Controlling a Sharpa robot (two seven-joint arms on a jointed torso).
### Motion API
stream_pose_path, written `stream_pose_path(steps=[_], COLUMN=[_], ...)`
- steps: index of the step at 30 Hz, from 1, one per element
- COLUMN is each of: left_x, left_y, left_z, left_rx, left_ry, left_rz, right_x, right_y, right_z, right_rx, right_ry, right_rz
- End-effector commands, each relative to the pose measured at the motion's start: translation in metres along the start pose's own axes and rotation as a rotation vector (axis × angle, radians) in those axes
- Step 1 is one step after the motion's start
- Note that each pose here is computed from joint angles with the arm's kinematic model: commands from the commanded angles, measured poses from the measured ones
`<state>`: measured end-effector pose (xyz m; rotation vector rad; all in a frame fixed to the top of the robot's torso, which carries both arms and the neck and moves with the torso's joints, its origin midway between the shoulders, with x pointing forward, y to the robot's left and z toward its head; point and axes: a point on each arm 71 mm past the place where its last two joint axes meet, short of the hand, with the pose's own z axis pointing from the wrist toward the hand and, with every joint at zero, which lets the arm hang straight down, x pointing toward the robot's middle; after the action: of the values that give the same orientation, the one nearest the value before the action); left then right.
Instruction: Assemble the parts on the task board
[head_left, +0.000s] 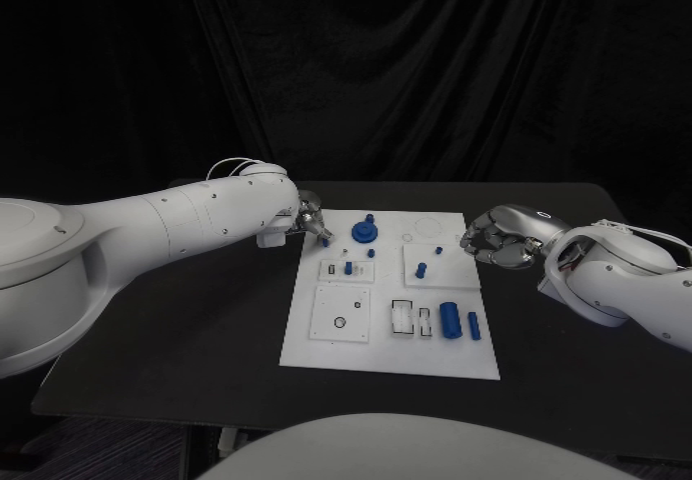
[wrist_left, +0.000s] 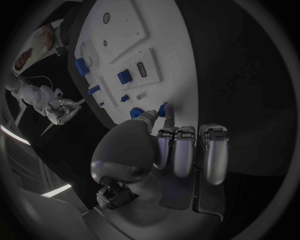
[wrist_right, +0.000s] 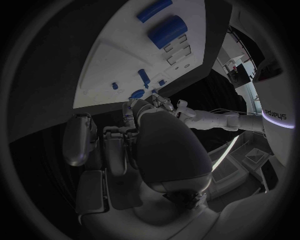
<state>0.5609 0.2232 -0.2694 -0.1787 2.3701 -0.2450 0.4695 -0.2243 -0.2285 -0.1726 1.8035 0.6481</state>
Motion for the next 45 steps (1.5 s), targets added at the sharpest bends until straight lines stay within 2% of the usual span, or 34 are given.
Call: stream_pose_path(steps=[1,19,28,37,45], left_x=[0.0024,0.0042,0.0042,0.0084,0.0155], left_y=[-0.0013,0.0009,0.0048,0.0051,0.0045], left_z=[0.0006,-0.0001,-0.0029,-0.0145,-0.0305], left_rx=[0.018,0.022,0.029,0.069,0.092], left_ry=[0.015,0.016,-0.009,-0.075,-0.078], left_rz=[0.003,0.001,-0.01,-0.037,-0.041], right_x=[0.002,0.002,0.001,0.001,0.0], right_y=[-0.001,-0.004,-0.005,-0.008,-0.009], right_z=[0.0,0.0,-0.001,-0.003,-0.005], right_rx=[0.018,0.026,0.03,0.041,0.047], right_ry=[0.009,0.006,0.004,0.004,0.001], right_rz=[0.0,-0.001,-0.001,-0.001,0.0])
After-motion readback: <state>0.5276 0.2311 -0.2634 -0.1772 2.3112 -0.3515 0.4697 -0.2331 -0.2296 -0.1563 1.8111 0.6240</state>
